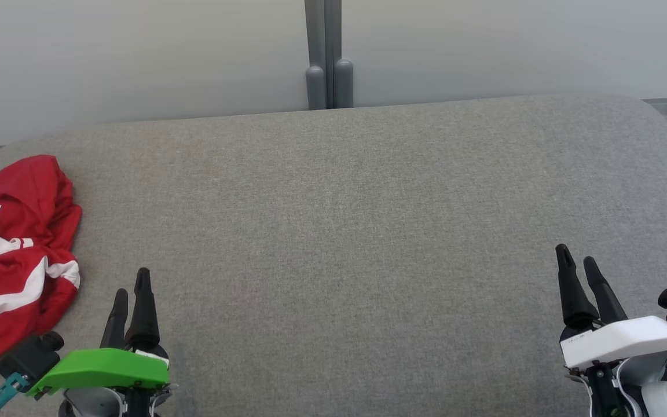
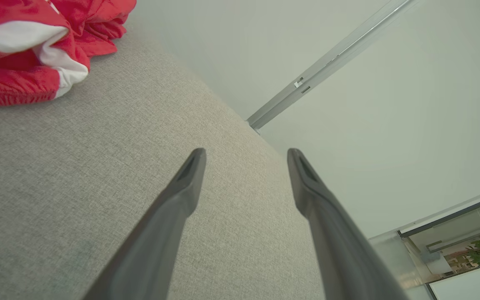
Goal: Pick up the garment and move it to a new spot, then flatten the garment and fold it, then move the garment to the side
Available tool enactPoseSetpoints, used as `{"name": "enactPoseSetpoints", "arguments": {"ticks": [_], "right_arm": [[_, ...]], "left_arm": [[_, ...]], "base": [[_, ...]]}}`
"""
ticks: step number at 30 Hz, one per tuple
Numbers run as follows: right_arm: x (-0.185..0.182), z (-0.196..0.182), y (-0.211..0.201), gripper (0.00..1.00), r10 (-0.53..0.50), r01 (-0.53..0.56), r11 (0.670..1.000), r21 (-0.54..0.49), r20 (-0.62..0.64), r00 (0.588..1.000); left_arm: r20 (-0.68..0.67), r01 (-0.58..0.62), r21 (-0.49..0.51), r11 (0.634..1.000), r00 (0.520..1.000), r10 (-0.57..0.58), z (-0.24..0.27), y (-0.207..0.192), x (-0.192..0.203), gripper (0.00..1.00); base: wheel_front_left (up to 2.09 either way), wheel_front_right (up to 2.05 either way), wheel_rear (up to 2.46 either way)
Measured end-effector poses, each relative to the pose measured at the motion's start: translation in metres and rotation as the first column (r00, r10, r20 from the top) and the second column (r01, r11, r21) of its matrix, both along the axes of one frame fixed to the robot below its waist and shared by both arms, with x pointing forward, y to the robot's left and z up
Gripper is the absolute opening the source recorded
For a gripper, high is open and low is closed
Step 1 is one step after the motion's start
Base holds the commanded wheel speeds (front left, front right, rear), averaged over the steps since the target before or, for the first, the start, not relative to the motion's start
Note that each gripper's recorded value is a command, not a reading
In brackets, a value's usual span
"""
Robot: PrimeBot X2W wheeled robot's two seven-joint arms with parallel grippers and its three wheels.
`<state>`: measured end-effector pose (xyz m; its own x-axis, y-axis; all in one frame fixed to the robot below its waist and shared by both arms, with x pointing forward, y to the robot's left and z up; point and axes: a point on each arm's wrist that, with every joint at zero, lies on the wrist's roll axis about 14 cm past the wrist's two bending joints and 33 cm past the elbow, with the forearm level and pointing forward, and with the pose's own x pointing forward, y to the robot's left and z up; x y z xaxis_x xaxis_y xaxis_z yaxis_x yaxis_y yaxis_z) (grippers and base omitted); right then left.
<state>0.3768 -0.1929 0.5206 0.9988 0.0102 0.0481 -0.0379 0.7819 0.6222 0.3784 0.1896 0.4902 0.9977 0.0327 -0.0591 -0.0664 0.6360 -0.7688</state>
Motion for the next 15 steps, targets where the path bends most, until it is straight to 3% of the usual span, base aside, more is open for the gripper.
{"name": "enactPoseSetpoints", "arguments": {"ticks": [15], "right_arm": [[-0.0001,0.0002,-0.0014,1.0,-0.001,0.005,0.976,-0.219,0.016,1.0]], "left_arm": [[-0.005,0.008,0.254,0.967,1.0,-0.007,-0.0014,0.0007,-0.0045,1.0]], "base": [[0.0,0.0,0.0]]}}
